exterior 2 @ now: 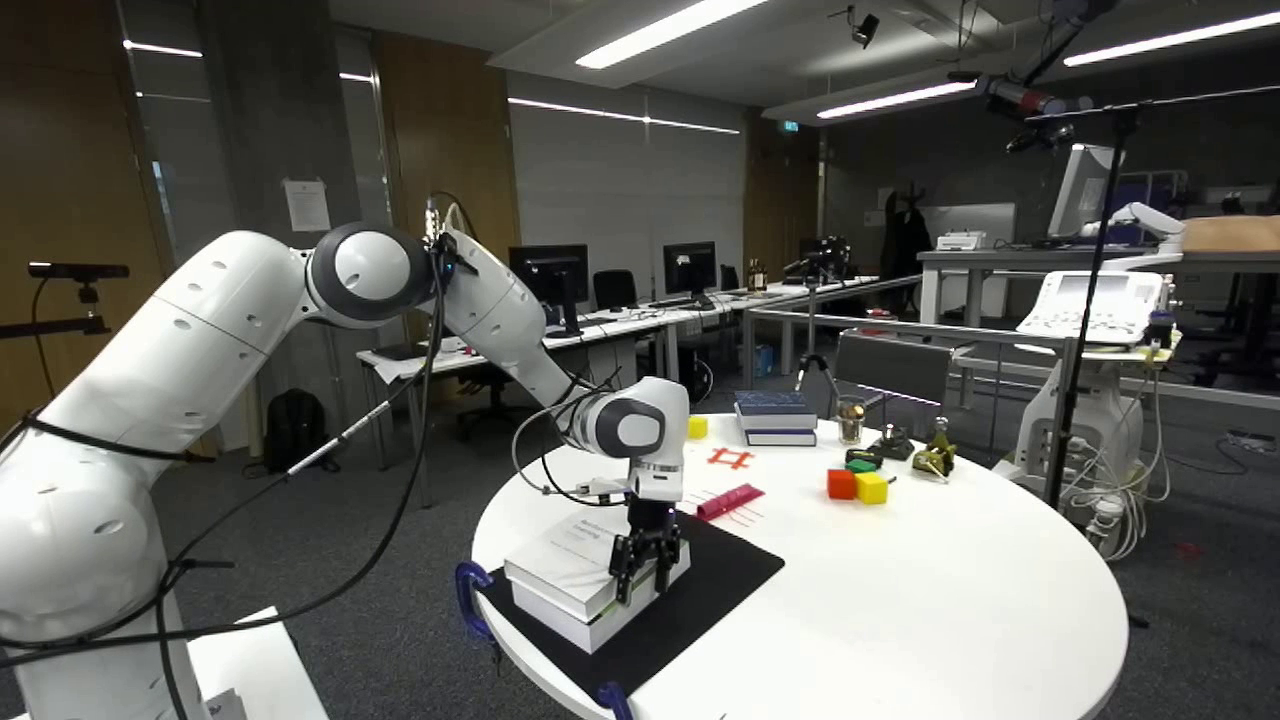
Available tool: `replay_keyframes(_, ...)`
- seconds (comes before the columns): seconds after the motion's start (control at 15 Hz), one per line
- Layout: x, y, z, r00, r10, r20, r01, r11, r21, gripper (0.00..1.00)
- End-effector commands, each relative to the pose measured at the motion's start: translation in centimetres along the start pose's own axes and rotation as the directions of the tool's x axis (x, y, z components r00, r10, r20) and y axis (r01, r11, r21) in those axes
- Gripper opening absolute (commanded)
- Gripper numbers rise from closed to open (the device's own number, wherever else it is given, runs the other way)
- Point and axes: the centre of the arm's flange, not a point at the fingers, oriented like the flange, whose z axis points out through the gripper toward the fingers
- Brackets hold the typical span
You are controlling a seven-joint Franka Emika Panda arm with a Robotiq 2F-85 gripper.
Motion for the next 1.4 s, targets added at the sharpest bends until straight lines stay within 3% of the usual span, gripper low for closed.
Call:
replay_keyframes(0.0, -1.1, 0.6, -0.2, 1.000, 0.008, 0.007, -0.008, 0.999, -0.041, 1.00)
replay_keyframes(0.2, -0.1, 0.4, -1.6, 1.000, 0.009, -0.015, -0.008, 1.000, 0.028, 1.00)
replay_keyframes(0.4, 1.3, 0.3, -4.9, 0.996, 0.006, -0.092, 0.007, 0.990, 0.142, 1.00)
replay_keyframes(0.73, 2.5, 2.1, -13.1, 0.983, 0.036, -0.179, 0.028, 0.940, 0.340, 1.00)
replay_keyframes(1.0, -0.1, 4.3, -17.8, 0.978, 0.069, -0.195, 0.022, 0.903, 0.429, 1.00)
replay_keyframes(1.33, -5.9, 6.0, -20.2, 0.971, 0.060, -0.232, 0.065, 0.867, 0.495, 1.00)
